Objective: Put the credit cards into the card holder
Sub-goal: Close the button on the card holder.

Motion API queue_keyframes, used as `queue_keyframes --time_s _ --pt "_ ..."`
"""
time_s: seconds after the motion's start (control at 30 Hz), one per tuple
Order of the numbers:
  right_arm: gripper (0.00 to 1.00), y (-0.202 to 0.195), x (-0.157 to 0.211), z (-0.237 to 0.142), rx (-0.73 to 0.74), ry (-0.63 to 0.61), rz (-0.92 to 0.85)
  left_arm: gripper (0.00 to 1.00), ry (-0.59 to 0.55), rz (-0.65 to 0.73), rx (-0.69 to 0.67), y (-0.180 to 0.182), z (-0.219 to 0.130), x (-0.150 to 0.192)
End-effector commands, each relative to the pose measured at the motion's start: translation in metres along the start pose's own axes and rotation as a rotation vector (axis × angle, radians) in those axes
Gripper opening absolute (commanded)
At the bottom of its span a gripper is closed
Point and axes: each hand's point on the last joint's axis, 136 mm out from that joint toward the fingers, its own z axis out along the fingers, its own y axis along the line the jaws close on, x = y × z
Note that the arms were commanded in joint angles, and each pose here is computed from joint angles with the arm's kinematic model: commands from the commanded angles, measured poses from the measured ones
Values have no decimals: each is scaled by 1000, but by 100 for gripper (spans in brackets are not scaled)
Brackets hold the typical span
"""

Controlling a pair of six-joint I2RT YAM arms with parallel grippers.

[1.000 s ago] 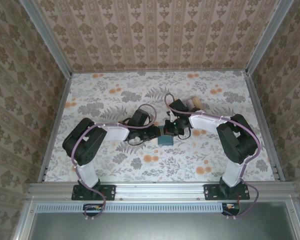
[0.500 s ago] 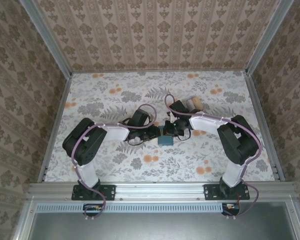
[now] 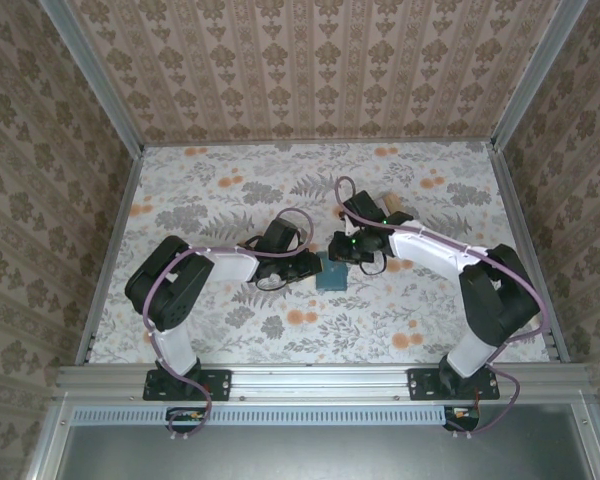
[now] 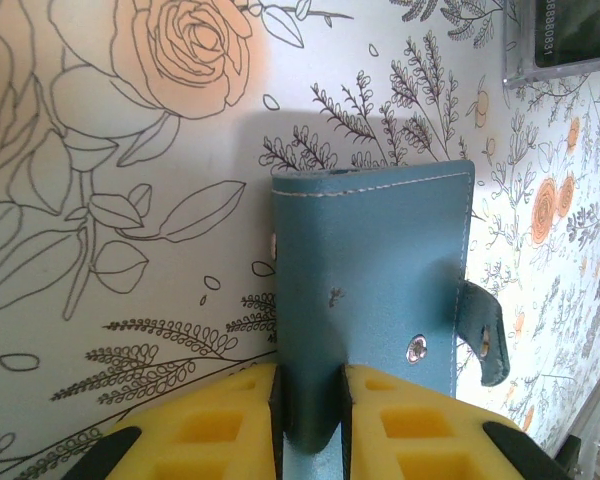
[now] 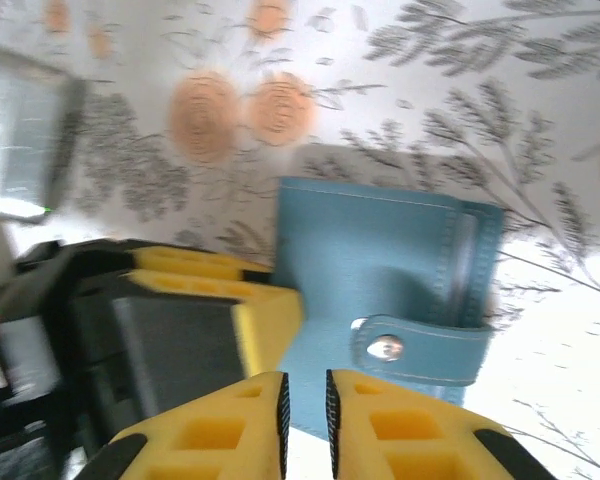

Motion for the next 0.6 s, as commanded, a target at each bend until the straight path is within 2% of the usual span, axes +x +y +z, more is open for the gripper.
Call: queue_keyframes --time_s 0.0,0.17,0.57 --pt "15 -33 8 6 154 52 31 22 34 9 -22 6 7 9" --pt "16 -44 6 10 190 38 56 22 38 9 -22 6 8 9" --pt "15 -20 4 29 31 81 35 22 44 10 -22 6 9 9"
